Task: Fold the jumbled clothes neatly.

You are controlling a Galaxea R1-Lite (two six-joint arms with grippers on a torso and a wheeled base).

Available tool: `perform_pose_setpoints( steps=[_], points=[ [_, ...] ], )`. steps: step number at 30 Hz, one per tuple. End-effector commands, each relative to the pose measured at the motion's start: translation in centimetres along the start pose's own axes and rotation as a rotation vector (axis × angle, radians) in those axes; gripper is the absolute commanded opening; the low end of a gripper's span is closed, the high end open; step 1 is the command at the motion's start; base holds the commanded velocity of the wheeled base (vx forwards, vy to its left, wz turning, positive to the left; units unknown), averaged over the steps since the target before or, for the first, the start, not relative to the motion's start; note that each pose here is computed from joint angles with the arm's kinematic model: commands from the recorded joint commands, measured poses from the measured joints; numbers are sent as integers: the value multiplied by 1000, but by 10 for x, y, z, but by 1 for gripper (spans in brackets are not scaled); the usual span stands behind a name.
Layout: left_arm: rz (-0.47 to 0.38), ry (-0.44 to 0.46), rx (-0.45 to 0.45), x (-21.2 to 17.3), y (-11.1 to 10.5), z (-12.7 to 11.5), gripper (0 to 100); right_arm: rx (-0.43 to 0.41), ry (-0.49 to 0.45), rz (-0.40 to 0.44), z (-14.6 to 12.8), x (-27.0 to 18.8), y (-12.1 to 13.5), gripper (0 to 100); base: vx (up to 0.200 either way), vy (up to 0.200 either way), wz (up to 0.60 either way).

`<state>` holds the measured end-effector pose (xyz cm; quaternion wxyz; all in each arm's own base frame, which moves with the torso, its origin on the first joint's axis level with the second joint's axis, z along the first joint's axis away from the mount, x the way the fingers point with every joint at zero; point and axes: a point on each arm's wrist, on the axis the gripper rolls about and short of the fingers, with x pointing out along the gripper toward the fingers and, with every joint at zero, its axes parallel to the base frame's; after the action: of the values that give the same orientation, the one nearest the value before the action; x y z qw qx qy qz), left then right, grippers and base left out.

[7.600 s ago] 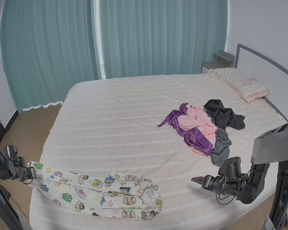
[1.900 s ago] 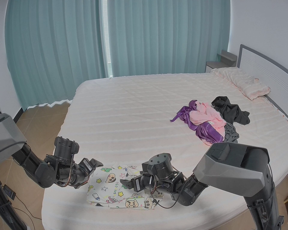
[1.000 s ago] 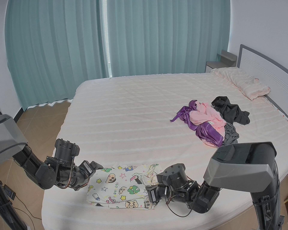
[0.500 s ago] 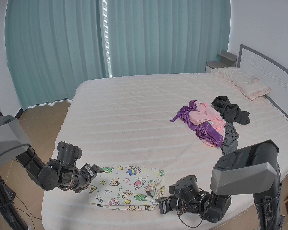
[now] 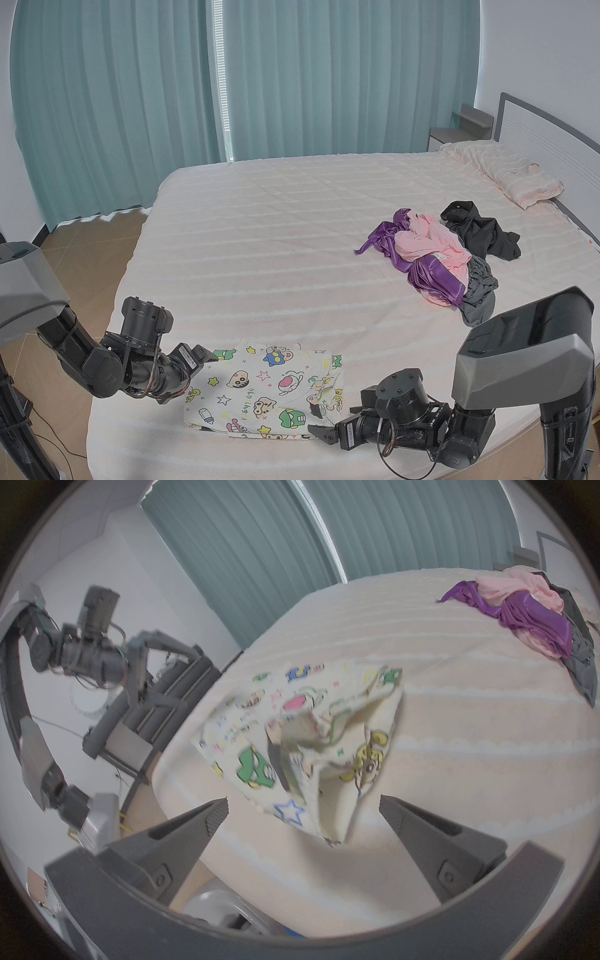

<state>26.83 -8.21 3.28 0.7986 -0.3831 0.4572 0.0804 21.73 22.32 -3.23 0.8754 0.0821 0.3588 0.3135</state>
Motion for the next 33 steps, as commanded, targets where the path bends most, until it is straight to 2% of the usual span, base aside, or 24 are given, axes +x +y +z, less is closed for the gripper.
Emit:
perform_pose_setpoints(
  steps=[1,7,10,14,20,26,33],
  points=[
    [1,2,-1,2,1,-1,100,40,-139,65,36,-11,12,100,0,0,0],
    [-14,-9,0,3,1,-1,100,65,-159,74,49,21,15,100,0,0,0],
    [-19,-18,1,6,3,-2,100,144,-142,73,63,54,20,100,0,0,0],
    [-16,-20,-2,11,6,-2,100,185,-84,23,54,76,5,100,0,0,0],
    [-16,-20,-2,14,6,-2,100,234,-39,-11,38,73,-6,100,0,0,0],
    [-14,-17,-2,15,7,-2,100,254,-14,18,39,67,-4,100,0,0,0],
    [-13,-17,-1,15,7,-3,100,252,33,-22,46,74,-6,100,0,0,0]
  ],
)
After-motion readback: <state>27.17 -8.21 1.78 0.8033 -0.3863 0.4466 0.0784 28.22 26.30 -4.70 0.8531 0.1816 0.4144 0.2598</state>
